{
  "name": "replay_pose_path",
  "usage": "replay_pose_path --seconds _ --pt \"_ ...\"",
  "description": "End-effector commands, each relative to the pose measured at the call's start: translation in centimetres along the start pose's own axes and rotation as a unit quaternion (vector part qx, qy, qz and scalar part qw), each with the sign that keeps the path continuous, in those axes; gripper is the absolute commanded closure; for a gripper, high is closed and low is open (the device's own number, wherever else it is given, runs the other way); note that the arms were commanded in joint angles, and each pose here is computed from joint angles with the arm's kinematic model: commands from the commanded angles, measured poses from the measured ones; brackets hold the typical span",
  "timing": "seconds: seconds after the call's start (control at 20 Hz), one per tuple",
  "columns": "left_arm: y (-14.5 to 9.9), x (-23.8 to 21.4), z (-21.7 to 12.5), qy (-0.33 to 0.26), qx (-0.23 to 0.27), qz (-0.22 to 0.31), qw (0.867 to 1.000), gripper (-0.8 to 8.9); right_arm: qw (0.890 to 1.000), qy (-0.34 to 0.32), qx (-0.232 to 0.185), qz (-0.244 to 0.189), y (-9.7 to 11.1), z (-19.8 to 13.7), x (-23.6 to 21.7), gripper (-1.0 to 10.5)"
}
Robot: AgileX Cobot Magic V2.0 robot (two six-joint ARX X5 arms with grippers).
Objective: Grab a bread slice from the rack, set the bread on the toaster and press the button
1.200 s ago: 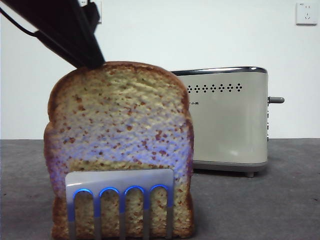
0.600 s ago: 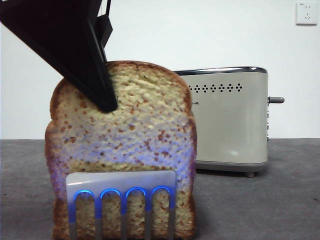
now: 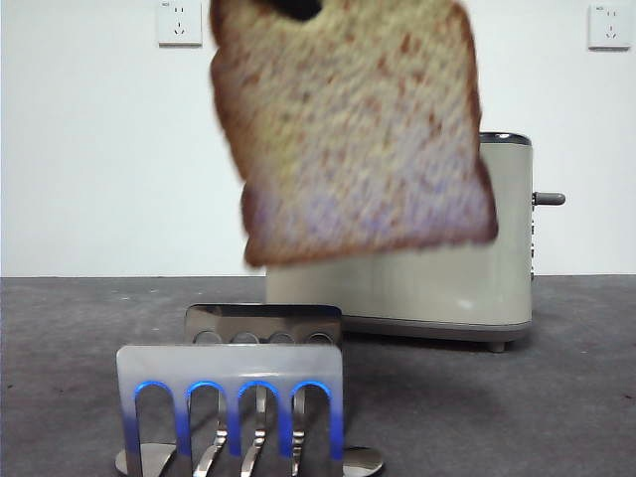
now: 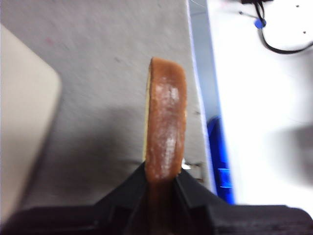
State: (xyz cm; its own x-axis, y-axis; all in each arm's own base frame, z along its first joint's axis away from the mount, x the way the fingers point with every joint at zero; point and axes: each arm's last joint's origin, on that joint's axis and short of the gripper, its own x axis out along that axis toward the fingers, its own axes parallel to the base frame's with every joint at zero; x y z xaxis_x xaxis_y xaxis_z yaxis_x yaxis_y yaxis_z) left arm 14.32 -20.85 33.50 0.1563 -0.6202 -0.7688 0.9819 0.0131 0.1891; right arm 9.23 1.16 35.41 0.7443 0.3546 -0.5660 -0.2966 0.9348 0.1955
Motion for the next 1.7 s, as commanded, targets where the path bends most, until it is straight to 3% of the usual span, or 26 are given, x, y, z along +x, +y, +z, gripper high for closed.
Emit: replay_pose_path --seconds 0.05,0.25,0.45,0.6,0.75,1.15,1.7 --pt "0.6 -1.4 1.1 0.002 0.06 0.056 0.997 8.23 1.0 -0.003 -0.01 0.001 0.0 0.1 0.0 9.5" --pt "1.8 -4.4 2.9 0.001 0.164 0.135 0.977 8.24 1.0 -0.002 -0.01 0.001 0.0 0.1 0.0 9.5" --pt "4.1 -6.9 4.5 -0.005 0.186 0.173 0.967 8.24 1.0 -0.002 -0.011 0.001 0.0 0.1 0.0 9.5" --pt "6.4 -8.0 5.9 0.02 0.195 0.169 0.966 8.24 1.0 -0.002 -0.011 0.001 0.0 0.1 0.0 9.5" --pt "8.6 -7.6 7.0 0.024 0.217 0.133 0.967 8.24 1.0 -0.002 -0.013 0.001 0.0 0.1 0.0 9.5" --pt "13.4 -5.2 8.3 0.011 0.225 0.133 0.965 8.24 1.0 -0.002 -0.013 0.001 0.0 0.1 0.0 9.5" --pt "16.5 -4.6 6.3 -0.031 0.185 0.118 0.975 8.25 1.0 0.024 -0.019 0.002 0.0 -0.5 -0.1 9.5"
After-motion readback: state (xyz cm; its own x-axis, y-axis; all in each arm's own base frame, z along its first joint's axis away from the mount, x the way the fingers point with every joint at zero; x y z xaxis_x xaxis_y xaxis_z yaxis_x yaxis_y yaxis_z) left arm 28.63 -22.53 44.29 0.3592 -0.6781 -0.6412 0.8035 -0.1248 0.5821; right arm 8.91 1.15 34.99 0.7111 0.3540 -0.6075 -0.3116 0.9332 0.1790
